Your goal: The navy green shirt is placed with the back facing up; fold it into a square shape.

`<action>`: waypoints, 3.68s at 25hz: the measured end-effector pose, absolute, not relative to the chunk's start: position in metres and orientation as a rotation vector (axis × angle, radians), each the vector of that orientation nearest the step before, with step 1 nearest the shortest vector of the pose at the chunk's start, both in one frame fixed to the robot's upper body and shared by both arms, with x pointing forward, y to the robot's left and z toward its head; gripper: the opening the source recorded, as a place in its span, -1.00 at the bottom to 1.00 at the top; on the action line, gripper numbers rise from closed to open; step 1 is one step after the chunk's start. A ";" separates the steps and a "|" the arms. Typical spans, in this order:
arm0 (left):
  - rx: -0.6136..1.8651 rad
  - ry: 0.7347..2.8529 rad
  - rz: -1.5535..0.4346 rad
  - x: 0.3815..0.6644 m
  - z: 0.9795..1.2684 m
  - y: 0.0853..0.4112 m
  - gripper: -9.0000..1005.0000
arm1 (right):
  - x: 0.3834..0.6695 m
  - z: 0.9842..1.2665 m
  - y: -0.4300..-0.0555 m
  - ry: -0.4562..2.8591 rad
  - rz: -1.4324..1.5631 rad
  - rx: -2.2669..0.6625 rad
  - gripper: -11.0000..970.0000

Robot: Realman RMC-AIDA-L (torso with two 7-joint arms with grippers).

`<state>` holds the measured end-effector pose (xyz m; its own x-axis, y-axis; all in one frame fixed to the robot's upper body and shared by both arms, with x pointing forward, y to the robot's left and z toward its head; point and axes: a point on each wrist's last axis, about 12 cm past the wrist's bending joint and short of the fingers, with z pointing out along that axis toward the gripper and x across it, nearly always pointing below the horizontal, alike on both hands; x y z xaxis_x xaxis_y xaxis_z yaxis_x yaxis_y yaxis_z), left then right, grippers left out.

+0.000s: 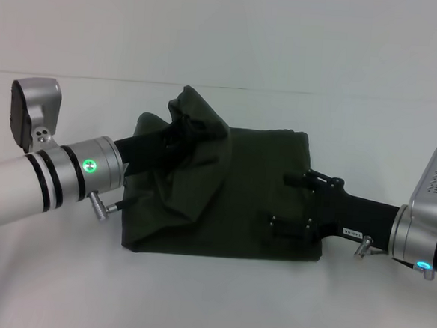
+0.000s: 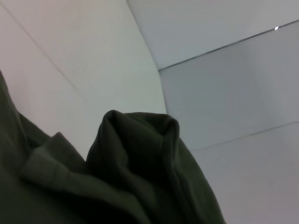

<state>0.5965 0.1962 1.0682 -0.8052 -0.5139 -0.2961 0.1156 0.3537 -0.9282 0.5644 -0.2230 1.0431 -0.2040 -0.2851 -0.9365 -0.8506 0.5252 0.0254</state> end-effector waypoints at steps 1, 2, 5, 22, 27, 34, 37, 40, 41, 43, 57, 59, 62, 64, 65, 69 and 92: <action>-0.352 2.053 -1.488 0.596 1.067 0.195 -0.75 | 0.564 1.043 -0.223 1.748 0.696 -0.953 0.91; -0.355 2.042 -1.493 0.596 1.067 0.193 -0.75 | 0.564 1.043 -0.223 1.748 0.696 -0.951 0.91; -0.352 2.019 -1.505 0.596 1.068 0.190 -0.75 | 0.564 1.043 -0.223 1.748 0.696 -0.947 0.91; -0.144 1.996 -1.440 0.583 1.054 0.166 -0.53 | 0.548 1.035 -0.254 1.780 0.674 -0.760 0.91; -0.151 2.001 -1.418 0.579 1.048 0.166 -0.34 | 0.538 1.031 -0.272 1.784 0.668 -0.639 0.91; -0.192 1.980 -1.424 0.579 1.048 0.167 -0.05 | 0.530 1.029 -0.282 1.782 0.678 -0.548 0.91; -0.179 1.939 -1.458 0.580 1.054 0.170 0.12 | 0.527 1.029 -0.286 1.786 0.705 -0.489 0.91; -0.103 1.877 -1.498 0.579 1.065 0.177 0.36 | 0.526 1.033 -0.295 1.792 0.763 -0.382 0.91; -0.054 1.855 -1.504 0.578 1.070 0.182 0.44 | 0.526 1.036 -0.299 1.790 0.787 -0.348 0.91; 0.038 1.832 -1.476 0.574 1.076 0.196 0.61 | 0.527 1.043 -0.305 1.786 0.851 -0.312 0.91; 0.340 1.786 -1.070 0.516 1.054 0.290 0.86 | 0.611 1.122 -0.258 2.002 0.783 -0.736 0.91; 0.385 1.769 -1.041 0.510 1.051 0.290 0.86 | 0.620 1.125 -0.242 2.012 0.703 -0.819 0.91; 0.418 1.751 -1.027 0.502 1.046 0.288 0.86 | 0.625 1.123 -0.225 2.012 0.626 -0.920 0.91; 0.415 1.745 -1.024 0.499 1.045 0.288 0.86 | 0.627 1.120 -0.216 2.011 0.583 -0.969 0.91; 0.413 1.742 -1.021 0.498 1.045 0.289 0.86 | 0.628 1.118 -0.212 2.012 0.560 -0.992 0.91; 0.409 1.738 -1.023 0.497 1.043 0.286 0.86 | 0.628 1.109 -0.197 2.014 0.477 -1.069 0.91; 0.410 1.730 -1.025 0.494 1.039 0.277 0.86 | 0.632 1.099 -0.164 1.957 0.381 -1.068 0.36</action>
